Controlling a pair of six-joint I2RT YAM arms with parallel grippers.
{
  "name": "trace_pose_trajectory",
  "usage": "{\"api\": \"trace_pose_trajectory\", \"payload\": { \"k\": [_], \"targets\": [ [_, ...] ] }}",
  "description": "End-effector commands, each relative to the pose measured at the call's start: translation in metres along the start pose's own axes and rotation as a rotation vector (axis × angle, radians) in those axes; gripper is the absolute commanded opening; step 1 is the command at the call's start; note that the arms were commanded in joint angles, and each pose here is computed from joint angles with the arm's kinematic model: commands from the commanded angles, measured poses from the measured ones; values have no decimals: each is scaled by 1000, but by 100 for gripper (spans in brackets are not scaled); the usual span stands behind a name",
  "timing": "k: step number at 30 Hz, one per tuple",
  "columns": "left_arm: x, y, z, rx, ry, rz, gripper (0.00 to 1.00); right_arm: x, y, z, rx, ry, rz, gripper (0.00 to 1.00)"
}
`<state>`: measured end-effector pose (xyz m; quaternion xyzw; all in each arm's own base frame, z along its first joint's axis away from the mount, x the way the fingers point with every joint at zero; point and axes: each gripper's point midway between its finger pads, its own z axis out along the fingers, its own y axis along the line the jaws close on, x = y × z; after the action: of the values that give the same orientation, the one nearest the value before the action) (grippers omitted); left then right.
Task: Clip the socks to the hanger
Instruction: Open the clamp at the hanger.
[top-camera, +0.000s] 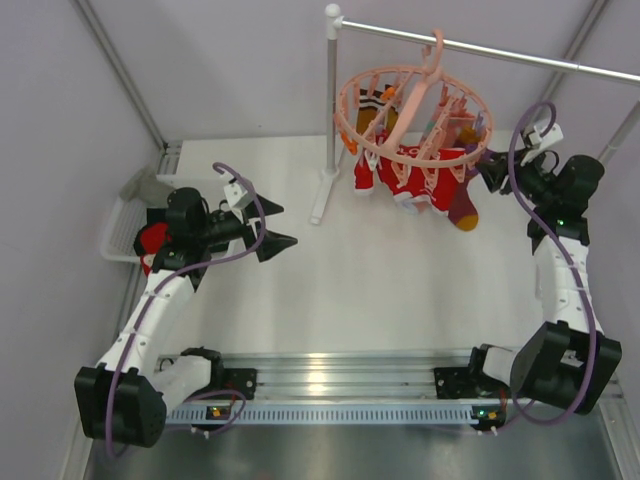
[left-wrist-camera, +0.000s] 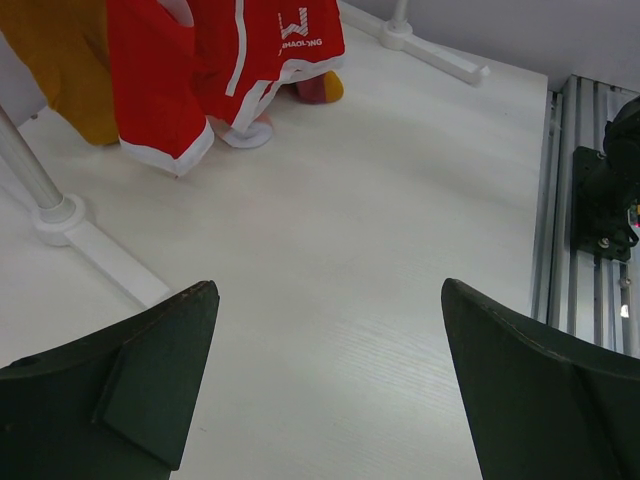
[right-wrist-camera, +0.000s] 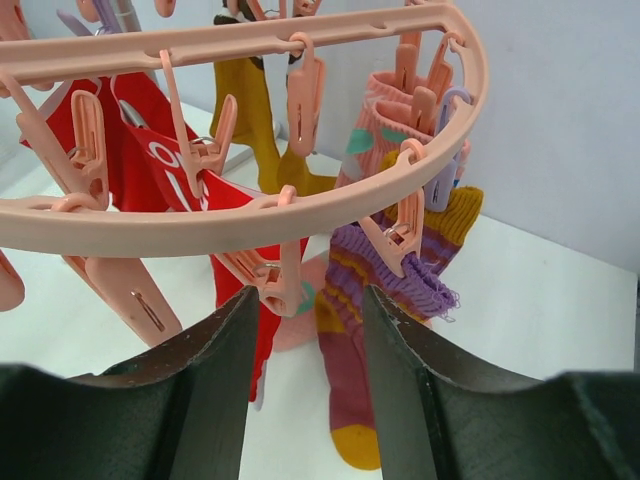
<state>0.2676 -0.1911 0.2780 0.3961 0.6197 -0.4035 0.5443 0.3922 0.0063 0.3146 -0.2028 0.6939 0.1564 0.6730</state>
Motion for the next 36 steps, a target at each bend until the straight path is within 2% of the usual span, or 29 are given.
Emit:
{"api": "trace_pose_trajectory", "payload": {
  "k": [1,4,8,15,18,22,23,26,29,32,36],
  "targets": [
    [-19,-5,2,35,-29,73,98,-30,3,3,-11,-87,-69,45],
    [-18,-4,2,33,-27,74,98,-32,2,8,-18,-99,-54,45],
    [-17,-4,3,35,-25,68,98,-30,3,15,-37,-118,42,45],
    [-16,-4,2,26,-23,58,98,-27,-1,21,-13,-136,39,40],
    [-13,-5,4,28,-20,33,97,-32,1,21,-17,-156,44,31],
    [-15,-7,6,18,-29,34,96,-39,12,18,-52,-162,83,2],
    [-17,-8,7,14,-37,15,96,-37,16,18,-62,-155,104,0],
    [-35,-10,12,-7,-98,-6,92,-33,32,14,-89,-124,164,0],
    [-50,-30,25,15,-147,10,90,-27,51,11,-119,-78,233,0],
    [-60,-64,43,97,-165,69,88,-23,69,9,-130,-35,265,0],
    [-67,-81,68,81,-172,74,81,-24,82,2,-110,-6,295,0]
  ]
}}
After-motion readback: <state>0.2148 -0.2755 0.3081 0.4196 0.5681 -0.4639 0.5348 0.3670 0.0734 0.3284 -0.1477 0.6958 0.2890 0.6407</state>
